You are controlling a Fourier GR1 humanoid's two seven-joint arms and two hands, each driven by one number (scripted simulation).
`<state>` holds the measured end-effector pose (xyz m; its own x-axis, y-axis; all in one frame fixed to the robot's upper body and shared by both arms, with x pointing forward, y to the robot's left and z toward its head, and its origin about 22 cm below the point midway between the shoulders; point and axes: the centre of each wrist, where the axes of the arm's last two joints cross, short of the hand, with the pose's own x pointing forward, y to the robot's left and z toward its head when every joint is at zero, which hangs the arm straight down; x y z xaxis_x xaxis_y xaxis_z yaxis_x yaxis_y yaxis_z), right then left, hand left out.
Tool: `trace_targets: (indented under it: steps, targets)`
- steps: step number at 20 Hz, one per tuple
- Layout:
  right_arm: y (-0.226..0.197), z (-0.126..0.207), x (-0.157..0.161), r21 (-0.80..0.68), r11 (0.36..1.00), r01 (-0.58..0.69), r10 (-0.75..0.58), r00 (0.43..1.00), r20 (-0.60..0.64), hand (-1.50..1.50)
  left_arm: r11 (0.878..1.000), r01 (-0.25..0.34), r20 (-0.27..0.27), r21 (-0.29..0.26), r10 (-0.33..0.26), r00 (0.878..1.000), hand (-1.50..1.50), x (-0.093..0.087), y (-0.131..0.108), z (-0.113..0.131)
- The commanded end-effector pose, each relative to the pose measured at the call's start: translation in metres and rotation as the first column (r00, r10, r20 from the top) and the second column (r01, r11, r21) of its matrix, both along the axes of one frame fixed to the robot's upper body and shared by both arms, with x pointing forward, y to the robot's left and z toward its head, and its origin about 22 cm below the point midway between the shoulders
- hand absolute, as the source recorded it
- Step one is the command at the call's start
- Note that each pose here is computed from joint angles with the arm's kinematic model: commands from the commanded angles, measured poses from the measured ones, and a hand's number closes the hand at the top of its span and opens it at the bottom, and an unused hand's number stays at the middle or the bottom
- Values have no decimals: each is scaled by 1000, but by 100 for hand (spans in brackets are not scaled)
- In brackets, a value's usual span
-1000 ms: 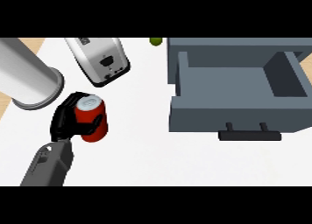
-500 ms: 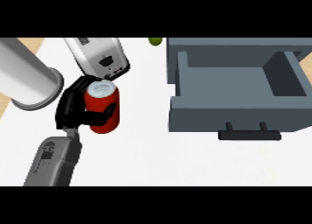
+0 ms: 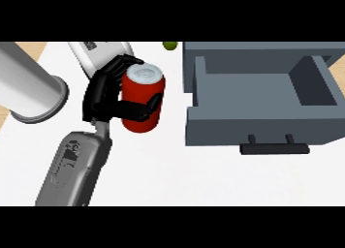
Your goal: Pick up the can, place it into the drawer and close the drawer
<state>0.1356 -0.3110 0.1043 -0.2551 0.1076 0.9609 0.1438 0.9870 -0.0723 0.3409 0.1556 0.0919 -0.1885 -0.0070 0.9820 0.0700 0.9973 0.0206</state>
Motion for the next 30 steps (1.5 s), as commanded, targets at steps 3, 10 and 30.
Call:
trace_targets:
  steps: [3, 10, 30]
  targets:
    - [5, -1, -6, 11, 1000, 7, -7, 1000, 4, -150, 999, 30, 11, 13, -30, 999, 150, 11, -48, 52]
    - [2, -10, 4, 10, 1000, 4, -4, 1000, 6, -150, 998, 31, 82, 57, -35, 996, 150, 25, -85, 103]
    - [9, -9, 10, -3, 1000, -25, 25, 1000, 7, -150, 990, 44, 23, 137, -47, 999, 150, 72, -169, 163]
